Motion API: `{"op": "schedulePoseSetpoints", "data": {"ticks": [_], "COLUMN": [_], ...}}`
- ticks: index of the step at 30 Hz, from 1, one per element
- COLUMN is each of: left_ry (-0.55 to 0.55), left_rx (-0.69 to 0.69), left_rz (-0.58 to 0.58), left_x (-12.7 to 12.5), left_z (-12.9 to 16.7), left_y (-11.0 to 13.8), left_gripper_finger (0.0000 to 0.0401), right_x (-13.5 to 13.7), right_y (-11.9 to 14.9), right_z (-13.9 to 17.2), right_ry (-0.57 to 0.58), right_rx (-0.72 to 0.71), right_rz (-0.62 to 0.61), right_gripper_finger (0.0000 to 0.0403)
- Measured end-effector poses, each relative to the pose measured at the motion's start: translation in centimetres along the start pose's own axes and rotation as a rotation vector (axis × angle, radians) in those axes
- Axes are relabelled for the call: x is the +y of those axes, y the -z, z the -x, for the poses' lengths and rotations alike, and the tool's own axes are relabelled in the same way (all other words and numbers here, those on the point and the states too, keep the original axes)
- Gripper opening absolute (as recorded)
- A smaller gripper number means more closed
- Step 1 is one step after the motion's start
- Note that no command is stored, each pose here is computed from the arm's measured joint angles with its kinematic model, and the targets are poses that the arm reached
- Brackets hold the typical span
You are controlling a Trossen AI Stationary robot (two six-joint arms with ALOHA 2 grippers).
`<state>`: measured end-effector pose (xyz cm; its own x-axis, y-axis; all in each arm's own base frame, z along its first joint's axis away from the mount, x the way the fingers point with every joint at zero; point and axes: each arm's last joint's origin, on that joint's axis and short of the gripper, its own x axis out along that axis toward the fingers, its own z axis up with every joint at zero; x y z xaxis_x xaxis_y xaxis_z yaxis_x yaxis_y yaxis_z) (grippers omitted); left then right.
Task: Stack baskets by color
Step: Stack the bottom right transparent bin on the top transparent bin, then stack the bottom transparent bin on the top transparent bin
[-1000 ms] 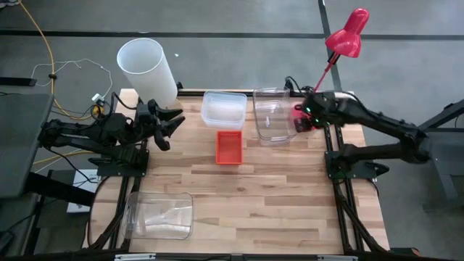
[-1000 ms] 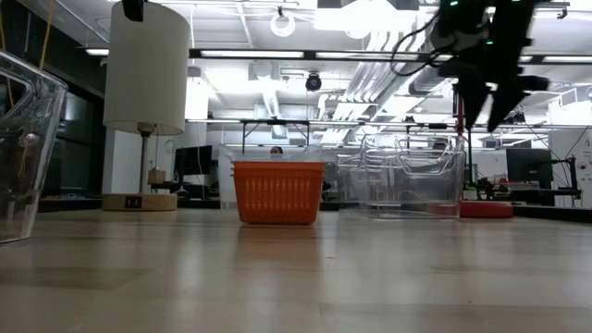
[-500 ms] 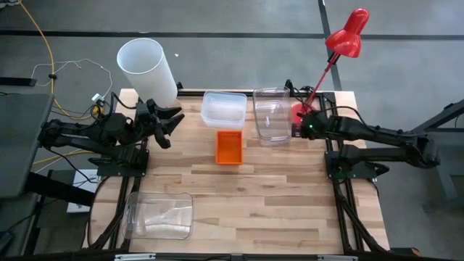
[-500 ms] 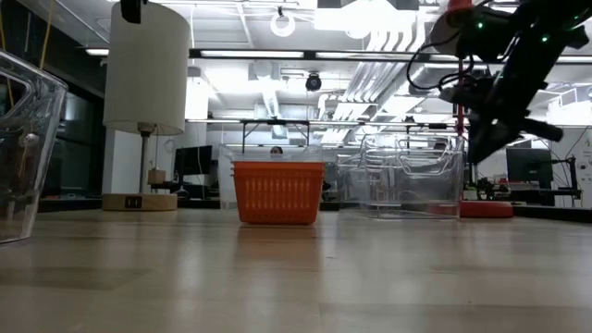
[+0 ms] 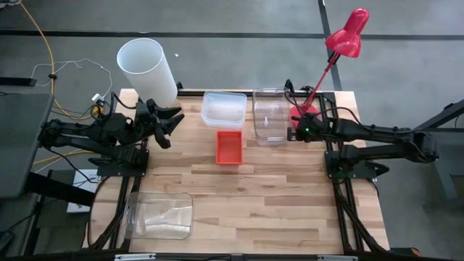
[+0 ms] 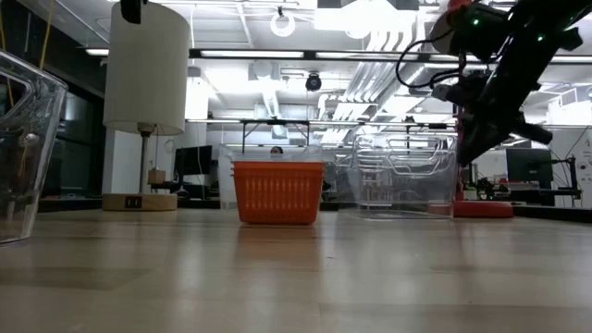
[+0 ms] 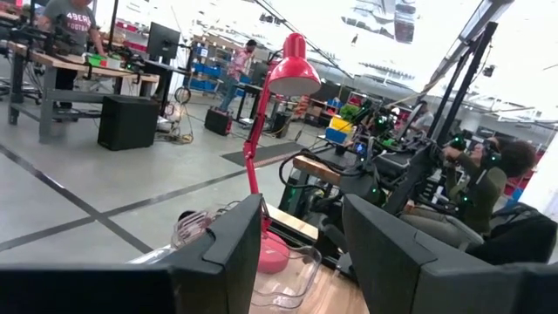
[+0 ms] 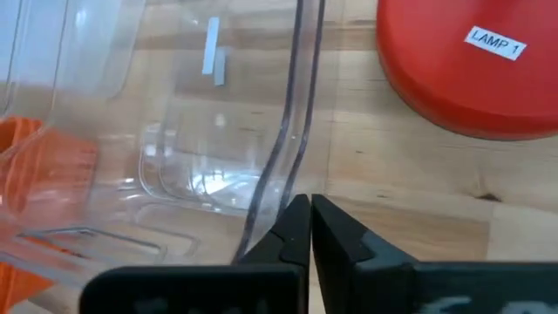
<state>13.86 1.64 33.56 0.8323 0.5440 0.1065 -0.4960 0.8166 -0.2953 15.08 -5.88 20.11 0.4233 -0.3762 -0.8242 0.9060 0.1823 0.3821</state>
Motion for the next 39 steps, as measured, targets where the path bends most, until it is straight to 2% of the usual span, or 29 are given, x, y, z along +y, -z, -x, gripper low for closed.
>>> {"op": "schedulePoseSetpoints", "data": {"ticks": [2,5,8,14,18,22,26,28,33,39], "left_ry": [0.002,0.032,0.083,0.085,0.100,0.111,0.166,0.193,0.195,0.266], "left_rx": [0.000,0.007,0.020,0.048,0.058,0.070,0.104,0.181,0.511,0.948], "left_rz": [0.000,0.000,0.000,-0.015,-0.019,-0.025,-0.124,-0.177,-0.309,-0.290], "left_x": [0.0,-0.1,-0.2,-0.2,-0.2,-0.2,-0.6,-1.1,-2.7,-4.9], "left_z": [0.0,0.0,0.0,0.0,0.0,0.0,-0.1,-0.3,-0.7,0.1], "left_y": [0.0,0.0,0.1,0.3,0.4,0.5,0.3,0.1,0.2,1.3], "left_gripper_finger": [0.0149,0.0149,0.0149,0.0149,0.0149,0.0149,0.0150,0.0152,0.0178,0.0223], "right_x": [0.0,0.8,1.8,3.8,4.8,5.5,6.0,6.2,6.2,6.2], "right_y": [-0.1,-0.9,-1.8,-3.1,-3.4,-3.5,-3.7,-3.8,-3.8,-3.8], "right_z": [0.9,3.4,6.4,11.4,12.6,13.0,13.6,13.8,13.9,13.8], "right_ry": [0.011,-0.044,-0.155,-0.433,-0.549,-0.623,-0.702,-0.722,-0.727,-0.721], "right_rx": [-0.014,-0.098,-0.195,-0.403,-0.507,-0.540,-0.571,-0.590,-0.600,-0.596], "right_rz": [0.013,0.064,0.140,0.258,0.295,0.331,0.359,0.359,0.364,0.366], "right_gripper_finger": [0.0003,0.0001,0.0001,0.0000,0.0000,0.0000,0.0000,0.0000,0.0000,0.0000]}}
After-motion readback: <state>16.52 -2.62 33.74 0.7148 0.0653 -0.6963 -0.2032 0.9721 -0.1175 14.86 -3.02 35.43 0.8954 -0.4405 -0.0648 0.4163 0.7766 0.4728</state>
